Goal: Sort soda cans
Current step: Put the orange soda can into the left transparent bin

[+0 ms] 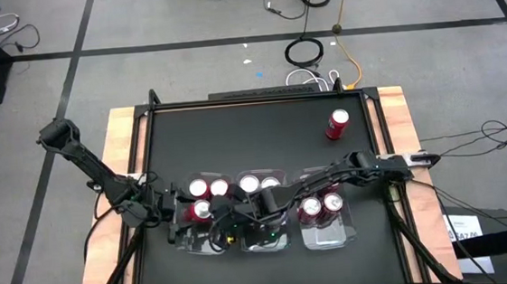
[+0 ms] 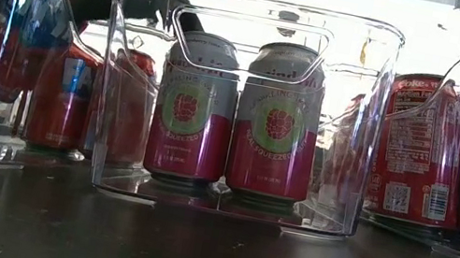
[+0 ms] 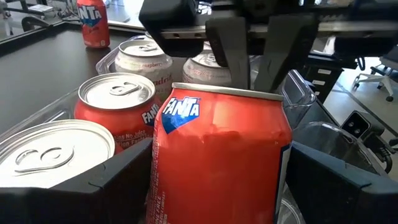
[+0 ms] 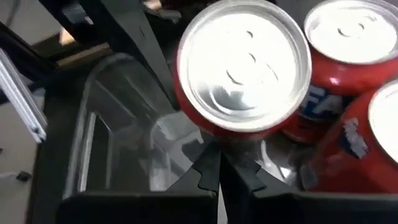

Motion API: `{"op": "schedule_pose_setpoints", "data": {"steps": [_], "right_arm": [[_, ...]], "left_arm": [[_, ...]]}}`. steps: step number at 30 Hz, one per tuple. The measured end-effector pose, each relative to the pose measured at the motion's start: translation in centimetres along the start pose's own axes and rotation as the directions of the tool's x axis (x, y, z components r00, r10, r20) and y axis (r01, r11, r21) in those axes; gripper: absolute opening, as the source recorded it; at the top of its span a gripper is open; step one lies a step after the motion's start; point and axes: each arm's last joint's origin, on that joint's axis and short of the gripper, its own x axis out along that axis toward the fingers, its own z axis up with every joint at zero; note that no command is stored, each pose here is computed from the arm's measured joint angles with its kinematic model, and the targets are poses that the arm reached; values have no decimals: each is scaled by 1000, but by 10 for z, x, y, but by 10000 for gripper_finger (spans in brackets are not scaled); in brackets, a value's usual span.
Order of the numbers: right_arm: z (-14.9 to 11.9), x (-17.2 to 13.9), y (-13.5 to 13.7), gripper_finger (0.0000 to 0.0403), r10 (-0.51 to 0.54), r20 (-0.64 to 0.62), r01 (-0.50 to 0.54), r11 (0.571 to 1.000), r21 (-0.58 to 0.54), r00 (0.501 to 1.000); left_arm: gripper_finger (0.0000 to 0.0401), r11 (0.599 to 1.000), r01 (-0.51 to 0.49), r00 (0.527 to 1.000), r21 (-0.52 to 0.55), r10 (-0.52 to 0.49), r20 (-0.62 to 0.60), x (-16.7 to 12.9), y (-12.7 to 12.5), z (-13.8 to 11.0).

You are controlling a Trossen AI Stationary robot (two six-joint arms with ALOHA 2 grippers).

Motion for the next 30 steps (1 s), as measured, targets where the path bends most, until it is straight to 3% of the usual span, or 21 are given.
{"op": "schedule_pose_setpoints", "data": {"steps": [30], "right_arm": [[4, 1, -4, 0, -2, 5, 2, 1000, 11, 1000]], "left_arm": [[332, 1000, 13, 1000, -2, -13, -10, 0, 0, -1]]}}
